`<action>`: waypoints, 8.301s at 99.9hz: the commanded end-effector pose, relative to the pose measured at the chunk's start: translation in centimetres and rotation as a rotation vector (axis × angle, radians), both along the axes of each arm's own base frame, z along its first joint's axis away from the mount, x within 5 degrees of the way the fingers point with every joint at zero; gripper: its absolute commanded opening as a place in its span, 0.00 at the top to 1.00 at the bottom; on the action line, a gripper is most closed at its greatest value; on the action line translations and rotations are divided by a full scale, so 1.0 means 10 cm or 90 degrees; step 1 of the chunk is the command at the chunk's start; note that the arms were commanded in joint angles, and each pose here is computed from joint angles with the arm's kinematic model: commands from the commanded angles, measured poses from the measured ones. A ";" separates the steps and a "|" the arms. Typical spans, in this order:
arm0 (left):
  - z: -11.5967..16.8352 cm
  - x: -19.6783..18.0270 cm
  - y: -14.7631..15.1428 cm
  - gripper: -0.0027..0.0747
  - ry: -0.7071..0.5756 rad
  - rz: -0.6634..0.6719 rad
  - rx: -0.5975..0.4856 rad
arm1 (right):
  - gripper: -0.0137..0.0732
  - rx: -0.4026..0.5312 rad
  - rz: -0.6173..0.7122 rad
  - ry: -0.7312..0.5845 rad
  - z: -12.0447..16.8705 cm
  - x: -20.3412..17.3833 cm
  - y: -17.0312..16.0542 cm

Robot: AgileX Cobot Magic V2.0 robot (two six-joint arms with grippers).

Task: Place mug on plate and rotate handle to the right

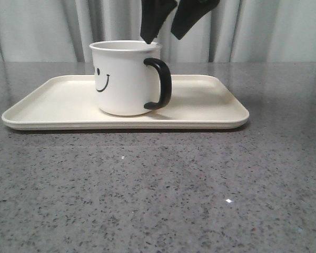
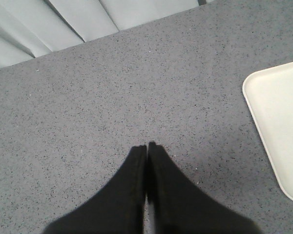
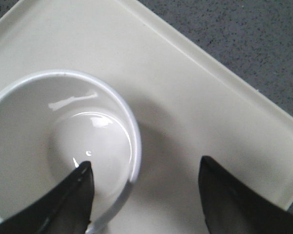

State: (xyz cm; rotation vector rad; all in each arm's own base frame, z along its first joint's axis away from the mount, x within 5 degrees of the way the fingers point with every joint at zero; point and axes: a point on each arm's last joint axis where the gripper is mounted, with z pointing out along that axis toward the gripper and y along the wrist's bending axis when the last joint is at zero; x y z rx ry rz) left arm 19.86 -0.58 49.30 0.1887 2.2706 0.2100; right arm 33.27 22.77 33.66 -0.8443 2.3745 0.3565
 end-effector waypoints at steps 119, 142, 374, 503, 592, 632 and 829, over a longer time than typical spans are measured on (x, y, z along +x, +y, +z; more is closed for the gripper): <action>0.11 -0.09 0.01 0.99 -0.040 0.005 -0.007 | 0.98 0.044 0.096 -0.122 0.75 0.00 0.07; 0.11 -0.09 0.01 0.99 -0.039 0.003 -0.011 | 0.98 -0.016 0.219 -0.247 1.23 -0.14 -0.01; 0.11 -0.09 0.01 0.99 -0.039 0.002 -0.012 | 0.98 -0.125 0.364 -0.029 0.11 0.29 0.34; 0.11 -0.09 0.01 0.99 -0.039 0.002 -0.012 | 0.70 -0.095 0.354 -0.087 0.34 0.28 0.35; 0.12 -0.09 0.01 0.99 -0.042 0.001 -0.012 | 0.70 0.125 0.136 -0.410 2.00 -0.27 -0.46; 0.13 -0.08 0.00 0.99 -0.056 -0.001 -0.012 | 0.85 0.144 -0.093 -0.587 2.83 -1.07 -1.69; -0.17 -0.24 -0.11 0.99 -0.073 -0.051 -0.097 | 0.98 0.156 -0.449 -0.618 0.84 -2.59 -2.29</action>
